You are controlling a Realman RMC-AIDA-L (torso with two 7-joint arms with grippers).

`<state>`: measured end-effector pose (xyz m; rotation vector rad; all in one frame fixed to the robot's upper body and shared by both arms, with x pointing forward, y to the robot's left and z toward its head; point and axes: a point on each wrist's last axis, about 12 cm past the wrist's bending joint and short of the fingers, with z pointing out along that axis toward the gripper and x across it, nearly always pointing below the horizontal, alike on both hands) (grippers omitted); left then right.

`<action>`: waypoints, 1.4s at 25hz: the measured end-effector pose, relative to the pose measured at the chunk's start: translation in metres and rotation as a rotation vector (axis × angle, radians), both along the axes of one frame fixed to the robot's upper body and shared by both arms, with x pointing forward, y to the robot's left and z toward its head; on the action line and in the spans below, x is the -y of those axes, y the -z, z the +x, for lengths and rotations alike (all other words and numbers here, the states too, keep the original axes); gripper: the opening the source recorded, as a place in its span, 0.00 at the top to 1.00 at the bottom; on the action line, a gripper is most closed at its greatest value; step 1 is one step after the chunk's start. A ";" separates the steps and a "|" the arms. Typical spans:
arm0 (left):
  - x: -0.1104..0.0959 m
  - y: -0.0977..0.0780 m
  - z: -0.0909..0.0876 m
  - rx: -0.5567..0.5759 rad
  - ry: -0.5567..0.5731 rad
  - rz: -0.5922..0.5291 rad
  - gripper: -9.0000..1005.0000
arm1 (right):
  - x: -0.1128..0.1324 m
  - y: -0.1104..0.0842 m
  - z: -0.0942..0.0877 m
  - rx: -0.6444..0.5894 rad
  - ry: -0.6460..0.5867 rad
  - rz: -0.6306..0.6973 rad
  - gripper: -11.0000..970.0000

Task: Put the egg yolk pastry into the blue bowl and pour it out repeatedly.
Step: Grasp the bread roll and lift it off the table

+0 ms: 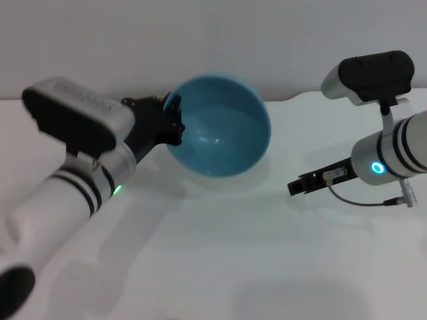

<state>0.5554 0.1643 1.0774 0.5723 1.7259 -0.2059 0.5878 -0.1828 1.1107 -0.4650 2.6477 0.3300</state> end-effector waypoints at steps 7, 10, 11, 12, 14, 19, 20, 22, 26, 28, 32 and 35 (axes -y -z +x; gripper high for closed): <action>0.004 -0.004 0.021 -0.262 0.021 0.129 0.99 | -0.017 -0.002 0.000 -0.005 -0.058 0.019 0.51; 0.006 -0.010 0.025 -0.326 0.027 0.155 0.99 | -0.031 -0.002 -0.003 -0.009 -0.111 0.028 0.51; 0.007 -0.013 0.027 -0.359 0.030 0.165 0.99 | -0.035 -0.003 -0.004 -0.007 -0.130 0.030 0.51; 0.007 -0.016 0.028 -0.383 0.030 0.173 0.99 | -0.040 -0.003 -0.005 -0.006 -0.149 0.028 0.51; 0.006 -0.021 0.031 -0.428 0.031 0.192 0.99 | -0.048 -0.003 -0.007 -0.007 -0.186 0.028 0.51; 0.006 -0.027 0.035 -0.495 0.035 0.230 0.99 | -0.074 -0.004 -0.018 -0.024 -0.283 0.058 0.51; 0.004 -0.030 0.037 -0.545 0.027 0.255 0.99 | -0.080 -0.005 -0.020 -0.024 -0.304 0.065 0.51; 0.003 -0.031 0.038 -0.570 0.017 0.275 0.99 | -0.089 -0.005 -0.024 -0.022 -0.336 0.079 0.51; 0.001 -0.032 0.038 -0.612 -0.012 0.339 0.99 | -0.108 -0.005 -0.032 -0.008 -0.398 0.097 0.51; 0.002 -0.032 0.038 -0.624 -0.013 0.358 0.99 | -0.117 -0.005 -0.038 -0.013 -0.429 0.109 0.50; 0.003 -0.032 0.037 -0.645 -0.008 0.375 0.99 | -0.134 -0.006 -0.051 -0.042 -0.499 0.143 0.50; 0.007 -0.032 0.035 -0.657 0.002 0.369 0.99 | -0.148 -0.010 -0.062 -0.052 -0.567 0.199 0.50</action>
